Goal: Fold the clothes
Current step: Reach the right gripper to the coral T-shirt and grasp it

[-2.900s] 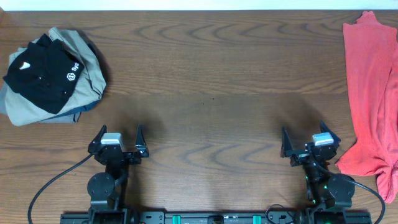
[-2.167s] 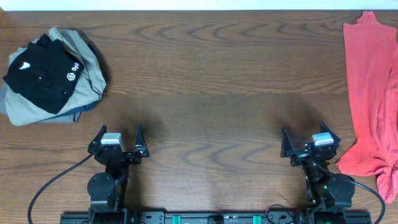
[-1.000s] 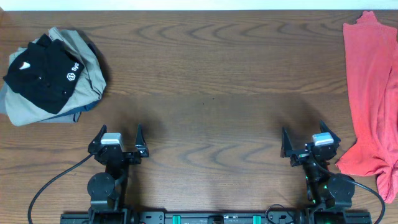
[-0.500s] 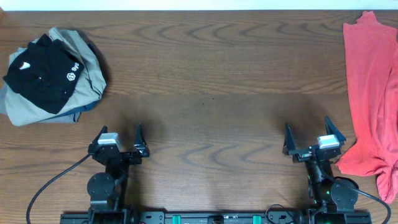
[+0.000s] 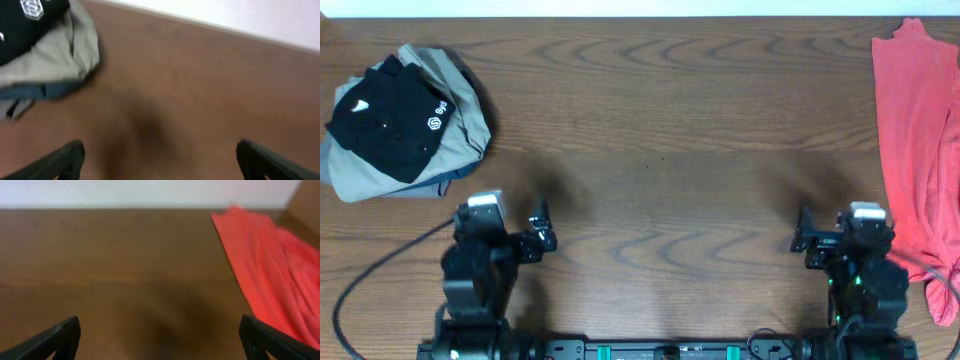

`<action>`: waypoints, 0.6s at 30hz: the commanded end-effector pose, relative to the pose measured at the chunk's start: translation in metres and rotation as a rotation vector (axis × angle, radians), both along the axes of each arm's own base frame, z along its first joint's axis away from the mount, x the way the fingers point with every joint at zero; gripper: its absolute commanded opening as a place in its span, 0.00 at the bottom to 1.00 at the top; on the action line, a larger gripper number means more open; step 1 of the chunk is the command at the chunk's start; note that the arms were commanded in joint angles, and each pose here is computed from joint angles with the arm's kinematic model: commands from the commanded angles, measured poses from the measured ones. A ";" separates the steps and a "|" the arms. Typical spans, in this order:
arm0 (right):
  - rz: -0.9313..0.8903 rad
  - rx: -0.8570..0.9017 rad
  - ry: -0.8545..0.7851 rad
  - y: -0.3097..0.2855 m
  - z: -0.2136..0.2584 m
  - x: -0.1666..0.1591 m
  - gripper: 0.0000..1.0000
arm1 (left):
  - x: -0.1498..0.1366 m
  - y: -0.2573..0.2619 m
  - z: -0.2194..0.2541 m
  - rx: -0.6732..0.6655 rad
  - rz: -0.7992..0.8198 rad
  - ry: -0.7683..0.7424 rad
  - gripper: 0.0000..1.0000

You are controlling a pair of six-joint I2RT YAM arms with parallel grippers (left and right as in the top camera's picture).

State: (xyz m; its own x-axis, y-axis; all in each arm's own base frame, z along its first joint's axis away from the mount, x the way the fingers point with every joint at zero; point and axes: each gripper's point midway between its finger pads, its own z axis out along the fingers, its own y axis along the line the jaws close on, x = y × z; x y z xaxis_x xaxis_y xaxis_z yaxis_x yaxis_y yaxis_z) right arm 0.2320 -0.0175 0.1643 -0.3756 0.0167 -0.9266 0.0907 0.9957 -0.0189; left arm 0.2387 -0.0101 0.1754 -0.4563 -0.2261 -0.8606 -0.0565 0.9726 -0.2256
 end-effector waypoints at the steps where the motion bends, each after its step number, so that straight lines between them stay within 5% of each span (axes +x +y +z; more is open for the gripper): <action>1: -0.079 -0.025 0.127 -0.013 -0.006 0.005 0.99 | 0.006 -0.001 0.011 -0.013 0.002 0.071 0.98; 13: 0.005 0.099 0.497 0.006 -0.051 0.048 0.99 | 0.006 -0.001 -0.004 -0.012 0.003 0.296 0.98; 18: -0.496 0.084 0.586 -0.068 -0.080 0.025 0.99 | 0.003 -0.001 -0.006 -0.012 0.004 0.311 0.98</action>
